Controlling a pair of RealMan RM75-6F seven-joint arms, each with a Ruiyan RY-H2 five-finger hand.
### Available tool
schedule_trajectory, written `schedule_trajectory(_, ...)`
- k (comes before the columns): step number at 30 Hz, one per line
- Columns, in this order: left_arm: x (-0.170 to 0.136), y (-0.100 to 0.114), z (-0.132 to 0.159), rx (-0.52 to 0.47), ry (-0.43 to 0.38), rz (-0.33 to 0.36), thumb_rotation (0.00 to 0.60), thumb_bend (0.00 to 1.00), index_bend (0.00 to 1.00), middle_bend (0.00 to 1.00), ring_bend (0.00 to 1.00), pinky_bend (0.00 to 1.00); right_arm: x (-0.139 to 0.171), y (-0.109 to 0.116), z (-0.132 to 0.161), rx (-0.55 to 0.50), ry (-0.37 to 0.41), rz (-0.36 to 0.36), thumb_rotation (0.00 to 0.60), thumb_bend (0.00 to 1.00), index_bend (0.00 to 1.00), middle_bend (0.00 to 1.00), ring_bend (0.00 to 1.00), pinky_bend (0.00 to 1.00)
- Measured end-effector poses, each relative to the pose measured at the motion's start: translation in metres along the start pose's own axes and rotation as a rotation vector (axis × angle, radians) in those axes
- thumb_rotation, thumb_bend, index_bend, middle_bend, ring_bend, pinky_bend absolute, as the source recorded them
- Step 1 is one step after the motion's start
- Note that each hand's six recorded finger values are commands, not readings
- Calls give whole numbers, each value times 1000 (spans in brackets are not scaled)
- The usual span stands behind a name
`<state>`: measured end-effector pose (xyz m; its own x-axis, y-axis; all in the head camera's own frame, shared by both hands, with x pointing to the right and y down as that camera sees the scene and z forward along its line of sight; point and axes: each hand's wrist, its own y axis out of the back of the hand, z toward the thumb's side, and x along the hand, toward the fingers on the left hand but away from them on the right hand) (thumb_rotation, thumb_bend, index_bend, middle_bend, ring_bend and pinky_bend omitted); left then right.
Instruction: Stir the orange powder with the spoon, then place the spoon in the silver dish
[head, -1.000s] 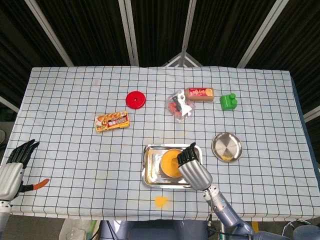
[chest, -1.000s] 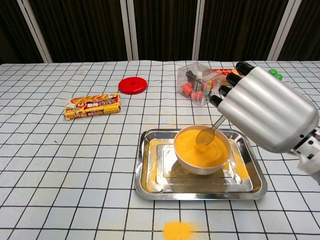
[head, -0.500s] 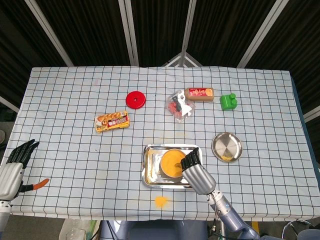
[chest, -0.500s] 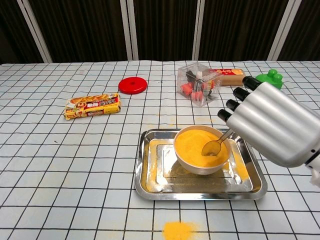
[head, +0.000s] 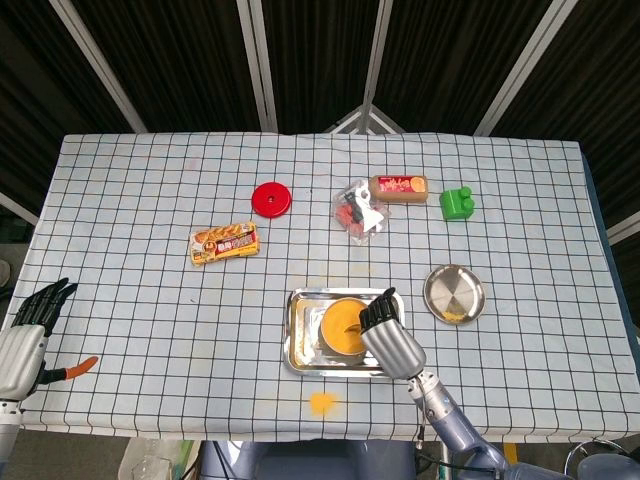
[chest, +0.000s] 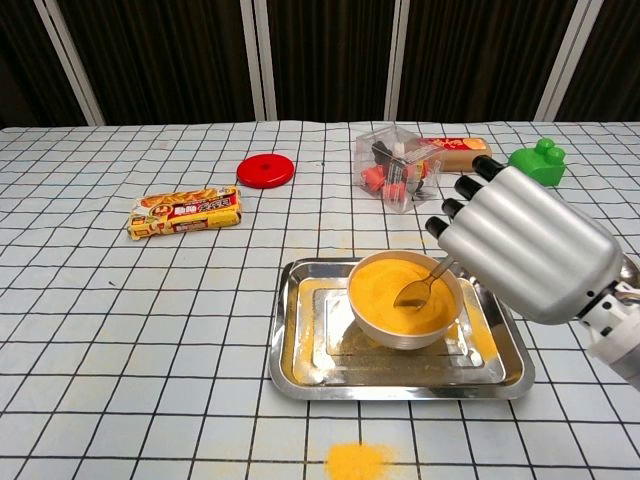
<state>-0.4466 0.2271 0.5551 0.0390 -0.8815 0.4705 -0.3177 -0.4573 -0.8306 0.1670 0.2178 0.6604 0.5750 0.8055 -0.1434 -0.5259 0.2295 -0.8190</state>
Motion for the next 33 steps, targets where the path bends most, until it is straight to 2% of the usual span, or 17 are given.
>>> schedule_trajectory(20, 0, 0, 1, -1, -2, 3, 600, 0, 0, 0, 0, 0, -11, 9, -15, -1, -49, -22, 600, 508, 587, 560, 436, 353)
schedule_trajectory(33, 0, 1, 0, -4, -1, 3, 600, 0, 0, 0, 0, 0, -19, 1, -10, -1, -52, 9, 600, 508, 587, 560, 436, 352)
